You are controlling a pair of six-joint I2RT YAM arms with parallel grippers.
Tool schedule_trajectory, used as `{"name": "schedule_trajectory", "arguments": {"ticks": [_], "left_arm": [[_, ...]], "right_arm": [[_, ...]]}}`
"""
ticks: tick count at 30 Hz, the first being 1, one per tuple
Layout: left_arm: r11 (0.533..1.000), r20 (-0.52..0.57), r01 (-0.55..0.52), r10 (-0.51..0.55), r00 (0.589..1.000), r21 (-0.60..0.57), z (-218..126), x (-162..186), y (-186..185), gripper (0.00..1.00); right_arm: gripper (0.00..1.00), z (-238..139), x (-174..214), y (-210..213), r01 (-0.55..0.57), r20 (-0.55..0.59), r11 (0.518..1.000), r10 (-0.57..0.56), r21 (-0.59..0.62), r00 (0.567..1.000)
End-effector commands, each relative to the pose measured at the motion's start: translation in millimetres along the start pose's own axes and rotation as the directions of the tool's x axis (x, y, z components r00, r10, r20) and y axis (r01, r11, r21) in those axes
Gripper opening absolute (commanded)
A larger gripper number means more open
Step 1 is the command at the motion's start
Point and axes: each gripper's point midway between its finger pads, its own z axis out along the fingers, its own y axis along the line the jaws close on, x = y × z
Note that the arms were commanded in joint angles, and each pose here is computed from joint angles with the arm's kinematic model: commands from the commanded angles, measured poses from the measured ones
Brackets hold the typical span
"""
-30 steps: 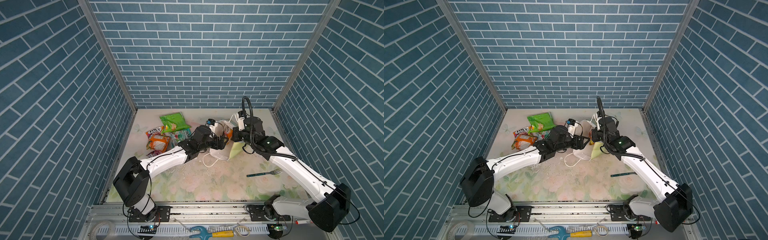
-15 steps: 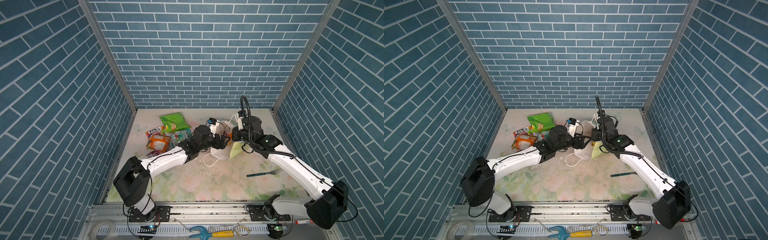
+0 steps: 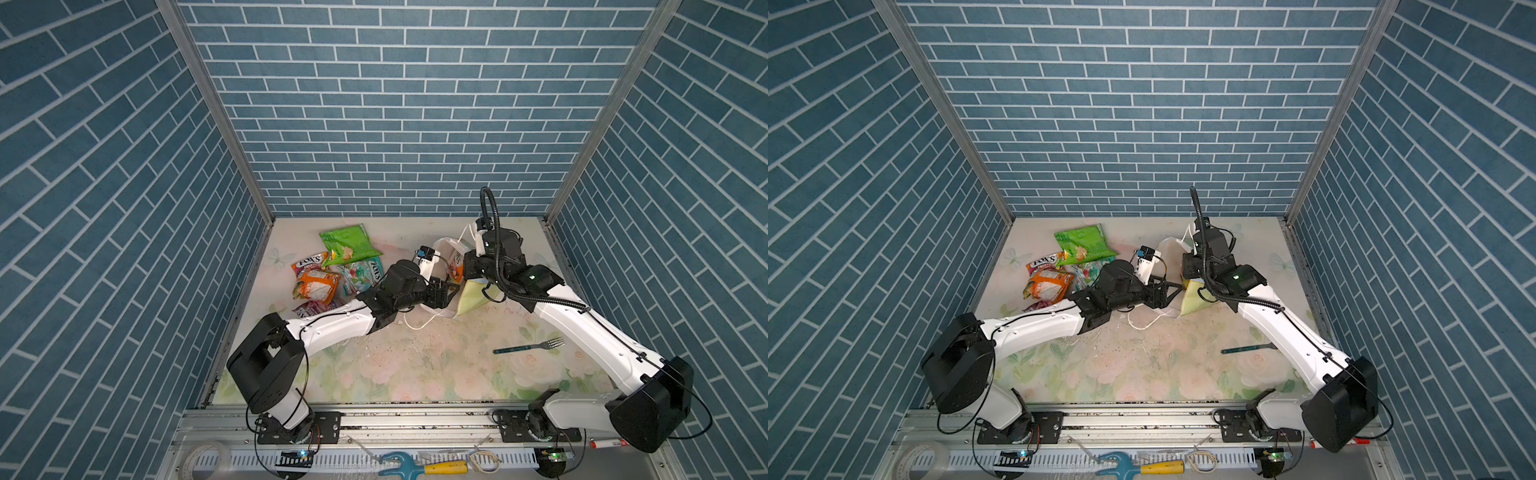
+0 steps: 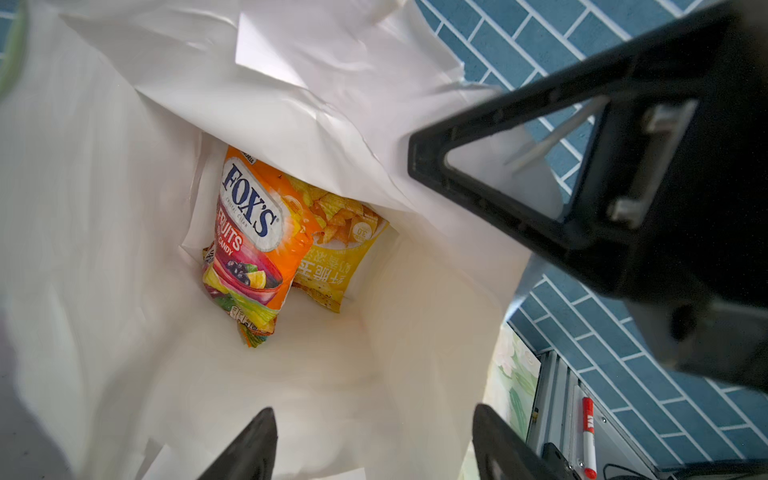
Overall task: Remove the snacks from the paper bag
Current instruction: 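Reach the left gripper down into the bag toward the FOX'S Fruits packet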
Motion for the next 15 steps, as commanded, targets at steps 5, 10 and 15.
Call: {"name": "schedule_trajectory", "arguments": {"ticks": [5,10,15], "left_arm": [[0.999,-0.047,-0.025,0.027,0.999,0.028,16,18,2,0.75],[1.000,-0.079,-0.029,0.030,0.996,0.009,27,24,10,0.75],[0.998,-0.096,-0.052,0.047,0.994,-0.041,34,23,19,0.76]], "right_arm": [[0.00,-6,-21,3,-0.043,0.053,0.999,0.043,-0.012,0.998],[0.00,-7,-21,4,-0.045,0.049,0.999,0.046,-0.018,0.998],[0.00,-6,-18,4,-0.050,0.044,0.998,0.051,-0.025,0.998]]}}
